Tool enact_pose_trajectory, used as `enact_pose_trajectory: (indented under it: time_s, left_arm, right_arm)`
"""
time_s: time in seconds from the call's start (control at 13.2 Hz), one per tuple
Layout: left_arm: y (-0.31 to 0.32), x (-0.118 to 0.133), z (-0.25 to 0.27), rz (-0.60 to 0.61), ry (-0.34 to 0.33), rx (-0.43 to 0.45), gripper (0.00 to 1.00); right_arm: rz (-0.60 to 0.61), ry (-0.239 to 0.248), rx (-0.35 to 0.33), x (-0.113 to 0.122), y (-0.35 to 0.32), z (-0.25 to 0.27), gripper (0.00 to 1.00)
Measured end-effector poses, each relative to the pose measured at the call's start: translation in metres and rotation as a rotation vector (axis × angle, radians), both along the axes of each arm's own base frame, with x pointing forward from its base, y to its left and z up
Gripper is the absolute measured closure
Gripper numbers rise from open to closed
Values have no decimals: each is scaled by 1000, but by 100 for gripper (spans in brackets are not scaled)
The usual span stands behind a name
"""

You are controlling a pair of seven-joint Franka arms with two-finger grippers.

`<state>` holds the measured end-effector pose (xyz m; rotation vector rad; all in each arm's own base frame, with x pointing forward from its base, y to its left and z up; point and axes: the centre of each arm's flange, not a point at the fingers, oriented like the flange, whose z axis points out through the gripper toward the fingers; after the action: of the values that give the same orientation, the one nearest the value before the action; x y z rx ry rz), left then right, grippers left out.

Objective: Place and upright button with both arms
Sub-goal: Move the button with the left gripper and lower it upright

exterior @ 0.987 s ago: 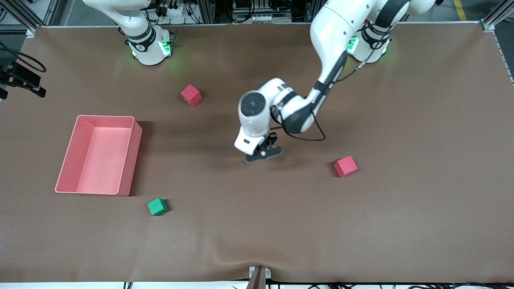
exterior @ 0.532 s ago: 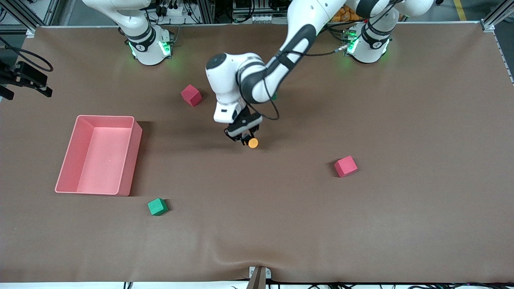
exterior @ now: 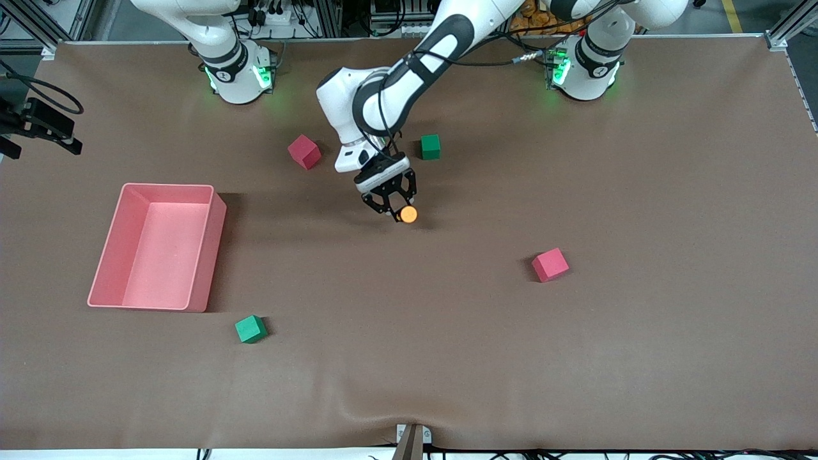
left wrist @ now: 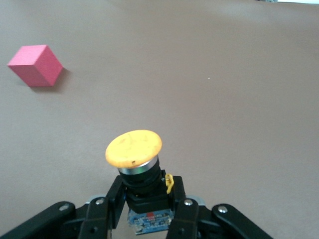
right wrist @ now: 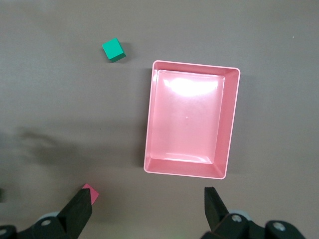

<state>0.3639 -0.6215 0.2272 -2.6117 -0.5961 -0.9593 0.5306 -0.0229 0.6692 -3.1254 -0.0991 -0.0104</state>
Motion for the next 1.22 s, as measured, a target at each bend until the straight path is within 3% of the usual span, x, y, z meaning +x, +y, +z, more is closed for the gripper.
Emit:
enact_pose_trajectory:
  time_s: [0.38,0.76,1.22]
  left_arm:
    - [-2,-27,-33,37,-168,64,58]
    - [-1,-62,-91,-10,-303,151,58]
    - [0,-75,-106,-45,-365,205,58]
  right_arm:
    - [-5,0,0,0,-3,0,0]
    - [-4,0,0,0,-2,0,0]
    - [-5,0,0,0,-3,0,0]
